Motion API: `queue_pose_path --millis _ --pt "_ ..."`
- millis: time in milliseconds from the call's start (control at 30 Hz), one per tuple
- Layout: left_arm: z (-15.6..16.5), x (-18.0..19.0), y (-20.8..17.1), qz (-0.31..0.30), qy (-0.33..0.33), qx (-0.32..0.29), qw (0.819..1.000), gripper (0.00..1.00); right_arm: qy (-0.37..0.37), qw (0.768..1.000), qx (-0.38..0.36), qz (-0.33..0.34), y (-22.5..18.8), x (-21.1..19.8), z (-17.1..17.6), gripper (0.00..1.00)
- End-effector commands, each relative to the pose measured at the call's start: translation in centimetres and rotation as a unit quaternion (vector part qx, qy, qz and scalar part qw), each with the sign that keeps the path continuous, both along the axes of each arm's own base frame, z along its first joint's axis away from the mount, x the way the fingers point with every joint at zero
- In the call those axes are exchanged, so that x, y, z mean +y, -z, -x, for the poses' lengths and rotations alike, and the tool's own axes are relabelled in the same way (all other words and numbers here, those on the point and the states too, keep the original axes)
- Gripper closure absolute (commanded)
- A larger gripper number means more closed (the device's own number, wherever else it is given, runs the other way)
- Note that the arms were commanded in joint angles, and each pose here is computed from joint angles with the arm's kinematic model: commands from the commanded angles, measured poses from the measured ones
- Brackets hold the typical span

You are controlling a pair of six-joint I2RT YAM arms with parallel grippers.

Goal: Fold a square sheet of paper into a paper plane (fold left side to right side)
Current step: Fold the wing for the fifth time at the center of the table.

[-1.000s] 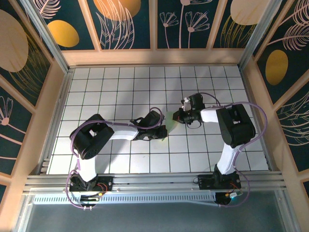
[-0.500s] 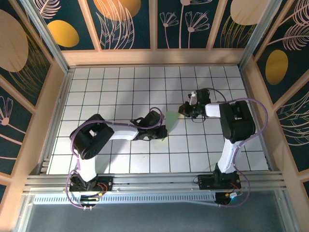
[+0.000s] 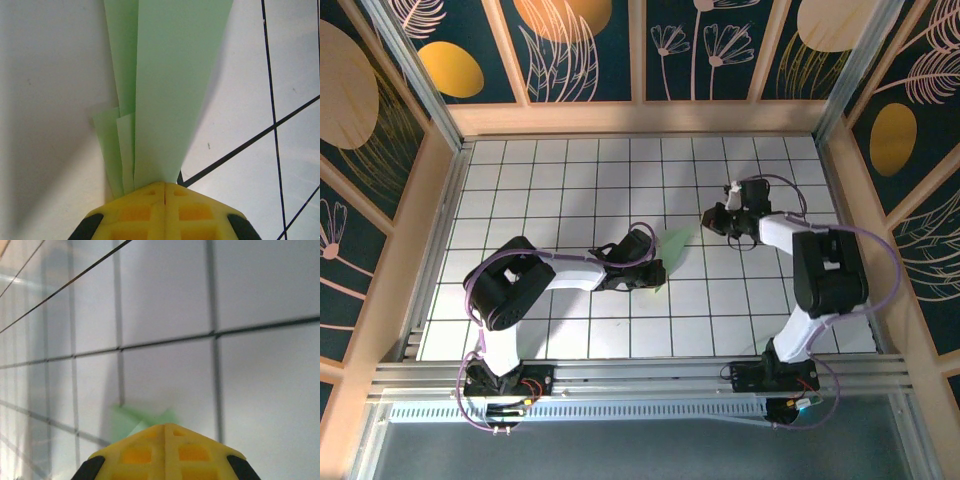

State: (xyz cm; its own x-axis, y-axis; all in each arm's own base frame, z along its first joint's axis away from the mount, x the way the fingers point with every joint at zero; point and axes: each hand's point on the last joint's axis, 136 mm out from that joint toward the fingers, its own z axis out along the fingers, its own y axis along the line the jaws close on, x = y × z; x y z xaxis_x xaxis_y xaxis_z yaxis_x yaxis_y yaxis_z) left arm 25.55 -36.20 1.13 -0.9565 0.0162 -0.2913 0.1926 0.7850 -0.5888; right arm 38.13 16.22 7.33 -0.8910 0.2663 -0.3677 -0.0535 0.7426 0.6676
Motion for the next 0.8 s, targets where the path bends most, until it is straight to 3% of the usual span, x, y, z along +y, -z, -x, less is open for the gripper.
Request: queue_pose_path --millis 0,233,767 --pt "3.8 6.3 6.1 -0.14 -0.014 0.083 0.987 1.0 -0.033 0.998 0.049 -0.032 0.5 3.0 4.8 1.0" --pt "3.6 6.1 6.0 -0.139 -0.013 0.08 0.987 1.0 -0.061 0.993 0.09 -0.048 2.3 6.7 9.0 1.0" --pt "3.4 6.0 5.8 -0.137 -0.014 0.077 0.987 1.0 -0.086 0.988 0.125 -0.033 5.1 9.2 9.8 1.0"
